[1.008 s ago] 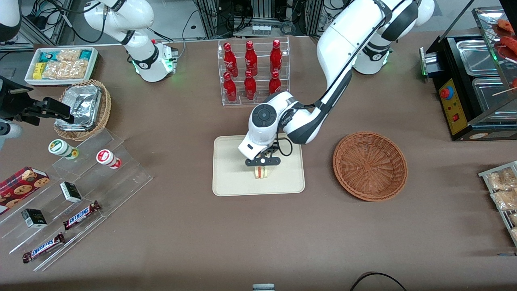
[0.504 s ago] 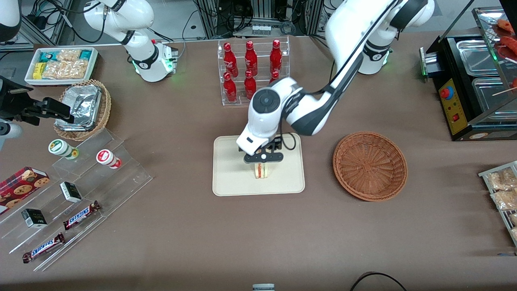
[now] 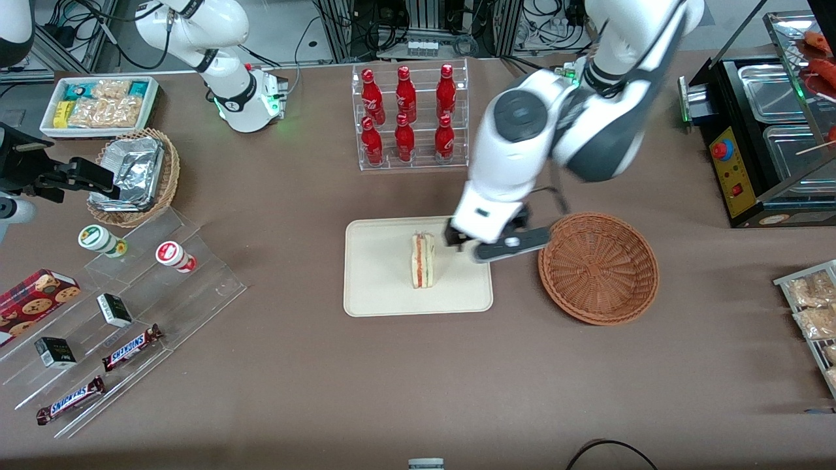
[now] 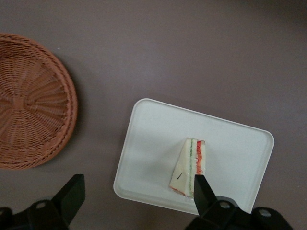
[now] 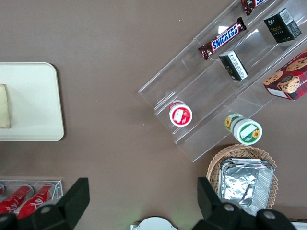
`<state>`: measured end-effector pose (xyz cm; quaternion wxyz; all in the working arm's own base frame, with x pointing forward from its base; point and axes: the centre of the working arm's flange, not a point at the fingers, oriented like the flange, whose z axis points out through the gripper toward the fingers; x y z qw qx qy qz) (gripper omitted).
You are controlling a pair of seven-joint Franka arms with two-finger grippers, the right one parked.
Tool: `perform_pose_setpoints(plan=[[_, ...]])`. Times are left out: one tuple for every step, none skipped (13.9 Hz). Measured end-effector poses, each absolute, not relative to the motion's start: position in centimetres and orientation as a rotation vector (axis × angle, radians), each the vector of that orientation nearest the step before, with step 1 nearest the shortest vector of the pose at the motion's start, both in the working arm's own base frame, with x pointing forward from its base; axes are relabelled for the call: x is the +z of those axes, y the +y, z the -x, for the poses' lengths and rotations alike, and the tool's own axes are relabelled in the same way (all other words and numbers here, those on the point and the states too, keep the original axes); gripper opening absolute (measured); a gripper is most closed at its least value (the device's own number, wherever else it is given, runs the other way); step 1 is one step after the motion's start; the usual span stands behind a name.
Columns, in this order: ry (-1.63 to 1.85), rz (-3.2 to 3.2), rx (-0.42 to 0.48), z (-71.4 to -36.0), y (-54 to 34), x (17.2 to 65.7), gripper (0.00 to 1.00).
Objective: Place sandwich from basket to tray
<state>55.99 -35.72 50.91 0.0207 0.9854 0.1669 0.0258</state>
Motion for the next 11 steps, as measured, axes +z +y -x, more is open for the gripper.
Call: perform_pose_setpoints(plan=[[0.576, -3.056, 0.071, -56.3, -32.9, 52.9, 1.00], [0.604, -3.068, 0.060, -56.4, -30.2, 54.8, 1.00], [0.606, -3.089, 0.041, -56.3, -27.7, 56.2, 1.00], [0.597, -3.108, 0.021, -56.2, -25.4, 57.3, 1.00], [0.579, -3.125, 0.003, -56.1, -23.3, 58.2, 1.00], [0.544, -3.141, -0.013, -56.1, -21.4, 58.9, 1.00], [0.492, -3.152, -0.031, -56.2, -19.5, 59.4, 1.00], [0.427, -3.158, -0.050, -56.1, -17.7, 59.8, 1.00], [0.368, -3.163, -0.065, -56.0, -16.1, 60.1, 1.00], [0.311, -3.169, -0.072, -55.7, -14.7, 60.3, 1.00], [0.259, -3.177, -0.081, -55.2, -13.7, 60.5, 1.00]])
